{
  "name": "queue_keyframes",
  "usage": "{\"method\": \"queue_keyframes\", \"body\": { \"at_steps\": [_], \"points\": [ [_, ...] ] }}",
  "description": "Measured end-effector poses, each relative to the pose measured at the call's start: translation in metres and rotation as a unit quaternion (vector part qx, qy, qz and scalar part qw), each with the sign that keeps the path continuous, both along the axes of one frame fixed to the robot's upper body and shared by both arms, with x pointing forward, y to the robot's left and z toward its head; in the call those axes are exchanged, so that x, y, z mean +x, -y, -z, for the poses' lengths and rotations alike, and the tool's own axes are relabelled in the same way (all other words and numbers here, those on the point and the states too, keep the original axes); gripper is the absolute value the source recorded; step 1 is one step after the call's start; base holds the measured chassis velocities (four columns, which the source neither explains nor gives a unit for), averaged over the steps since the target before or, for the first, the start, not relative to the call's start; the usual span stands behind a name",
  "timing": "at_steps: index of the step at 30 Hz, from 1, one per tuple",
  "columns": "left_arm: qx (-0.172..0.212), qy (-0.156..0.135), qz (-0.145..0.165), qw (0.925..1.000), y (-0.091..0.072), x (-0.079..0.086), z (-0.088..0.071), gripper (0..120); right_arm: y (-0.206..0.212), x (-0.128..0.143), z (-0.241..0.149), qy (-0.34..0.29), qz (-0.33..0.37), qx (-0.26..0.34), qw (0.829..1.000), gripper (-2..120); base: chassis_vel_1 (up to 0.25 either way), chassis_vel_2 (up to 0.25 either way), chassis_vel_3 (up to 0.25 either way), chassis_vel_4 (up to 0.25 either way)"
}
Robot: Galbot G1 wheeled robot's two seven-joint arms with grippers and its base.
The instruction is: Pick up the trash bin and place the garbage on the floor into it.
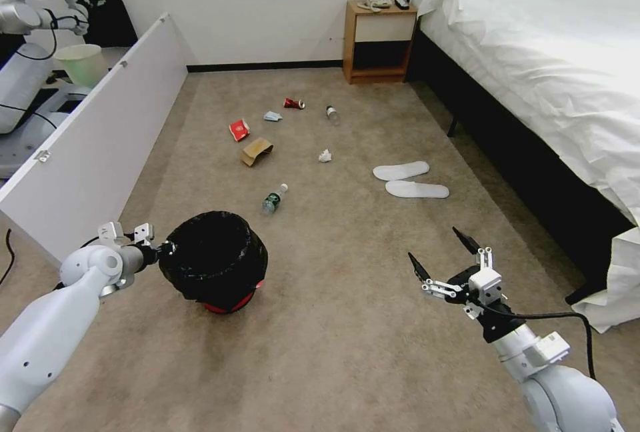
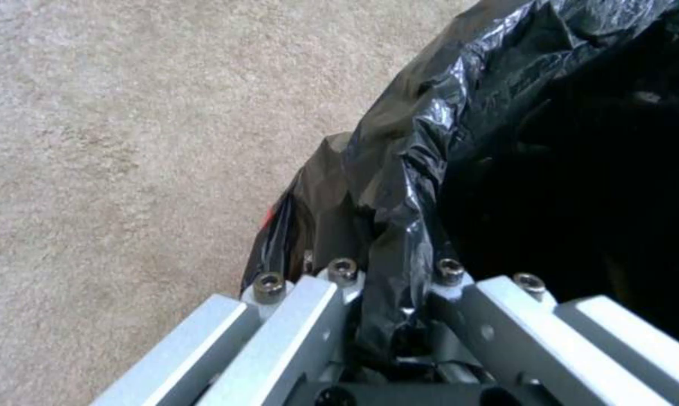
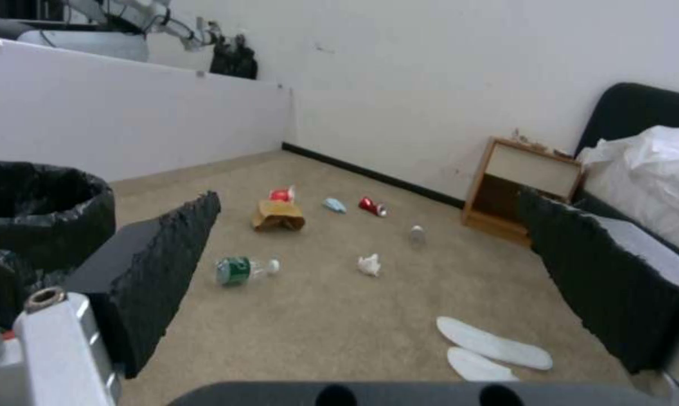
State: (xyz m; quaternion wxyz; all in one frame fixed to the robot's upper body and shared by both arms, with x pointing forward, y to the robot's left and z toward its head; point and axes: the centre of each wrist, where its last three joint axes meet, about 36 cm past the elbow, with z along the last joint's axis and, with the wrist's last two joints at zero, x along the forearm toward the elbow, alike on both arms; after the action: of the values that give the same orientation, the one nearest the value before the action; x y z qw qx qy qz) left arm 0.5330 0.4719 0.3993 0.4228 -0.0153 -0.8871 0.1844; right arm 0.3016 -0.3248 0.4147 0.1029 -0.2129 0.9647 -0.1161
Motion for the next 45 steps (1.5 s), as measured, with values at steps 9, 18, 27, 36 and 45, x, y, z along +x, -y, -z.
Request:
{"method": "queue_keyframes", "body": {
  "at_steps": [9,18,27,36,45],
  "points": [
    [0.004,0.009,0.013,0.9999,-0.027,-0.031,-0.003,1,0.003,-0.005,-0.011,0.013,0.012,0.000,1.000,100,0.000,0.000,0.000,0.000],
    [0.013,0.031,0.043,0.9985,-0.031,-0.069,-0.024,0,0.010,-0.007,-0.028,0.031,0.019,-0.007,0.999,100,0.000,0.000,0.000,0.000],
    [0.031,0.061,0.076,0.9947,-0.023,-0.103,-0.060,0,0.002,-0.008,-0.033,0.034,0.014,0.001,0.999,100,0.000,0.000,0.000,0.000],
    [0.027,0.079,0.109,0.9905,0.019,-0.124,-0.068,0,0.008,-0.017,-0.031,0.032,0.009,-0.010,0.999,100,0.000,0.000,0.000,0.000],
    [0.030,0.104,0.128,0.9858,0.045,-0.129,-0.093,0,0.004,-0.023,-0.036,0.042,0.005,-0.008,0.999,100,0.000,0.000,0.000,0.000]
  ]
}}
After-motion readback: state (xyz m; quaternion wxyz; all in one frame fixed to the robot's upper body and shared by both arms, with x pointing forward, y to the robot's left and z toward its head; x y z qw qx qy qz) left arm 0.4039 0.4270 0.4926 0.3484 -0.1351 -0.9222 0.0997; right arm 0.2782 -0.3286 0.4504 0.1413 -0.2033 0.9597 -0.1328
